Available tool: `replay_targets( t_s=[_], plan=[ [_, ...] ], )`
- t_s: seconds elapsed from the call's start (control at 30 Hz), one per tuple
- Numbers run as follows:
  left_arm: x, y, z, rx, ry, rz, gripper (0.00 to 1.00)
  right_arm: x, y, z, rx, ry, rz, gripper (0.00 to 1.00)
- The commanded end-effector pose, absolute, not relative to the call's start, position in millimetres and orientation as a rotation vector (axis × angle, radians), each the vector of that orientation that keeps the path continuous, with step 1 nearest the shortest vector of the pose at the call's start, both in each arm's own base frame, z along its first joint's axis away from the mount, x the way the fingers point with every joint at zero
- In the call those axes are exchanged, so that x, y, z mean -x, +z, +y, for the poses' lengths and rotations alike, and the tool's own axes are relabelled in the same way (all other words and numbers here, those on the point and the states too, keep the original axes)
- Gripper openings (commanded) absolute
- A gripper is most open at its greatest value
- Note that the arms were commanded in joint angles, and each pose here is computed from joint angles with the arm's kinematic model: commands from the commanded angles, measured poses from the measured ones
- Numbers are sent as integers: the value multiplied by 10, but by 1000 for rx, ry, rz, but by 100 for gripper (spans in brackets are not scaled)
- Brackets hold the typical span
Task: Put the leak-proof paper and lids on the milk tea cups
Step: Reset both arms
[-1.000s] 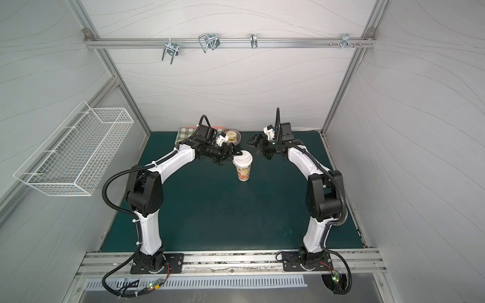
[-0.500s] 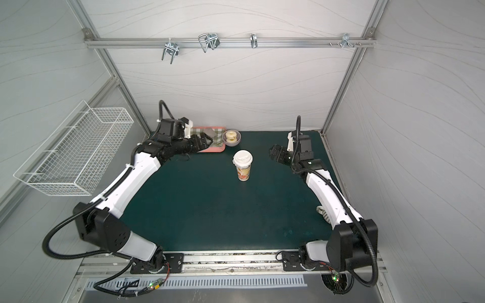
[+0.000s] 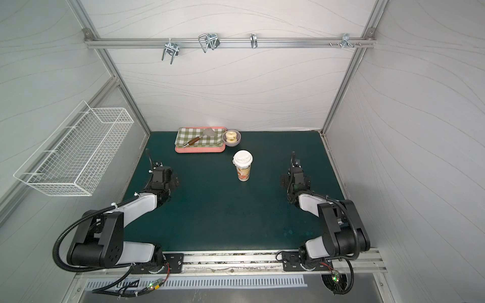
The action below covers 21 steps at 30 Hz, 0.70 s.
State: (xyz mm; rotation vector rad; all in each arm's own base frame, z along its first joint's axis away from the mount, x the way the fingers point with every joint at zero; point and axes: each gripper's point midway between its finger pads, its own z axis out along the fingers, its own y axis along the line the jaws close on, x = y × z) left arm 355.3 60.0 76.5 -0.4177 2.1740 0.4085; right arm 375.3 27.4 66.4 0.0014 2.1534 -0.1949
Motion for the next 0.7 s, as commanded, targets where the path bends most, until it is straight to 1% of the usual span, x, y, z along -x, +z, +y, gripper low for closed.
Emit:
replay_targets(
  t_s=[0.0,0.13,0.2,0.33,0.4,0.67],
  plan=[
    [-3890,1086,597,383,350,1931,98,-4017,963,355,55,-148,1951,99],
    [-3935,912,400,266,208,1931,99,-3930,894,324,46,-5,1904,99],
    [-3972,946,354,236,185,1913,100,-3872,919,312,49,3,1865,99],
    [-3979,923,369,243,166,1938,100,-4038,838,320,50,-7,1974,99],
    [-3979,927,373,244,166,1936,100,-3978,861,321,51,0,1947,99],
    [-3978,923,375,244,167,1938,100,-4031,831,352,68,20,1973,99]
  ],
)
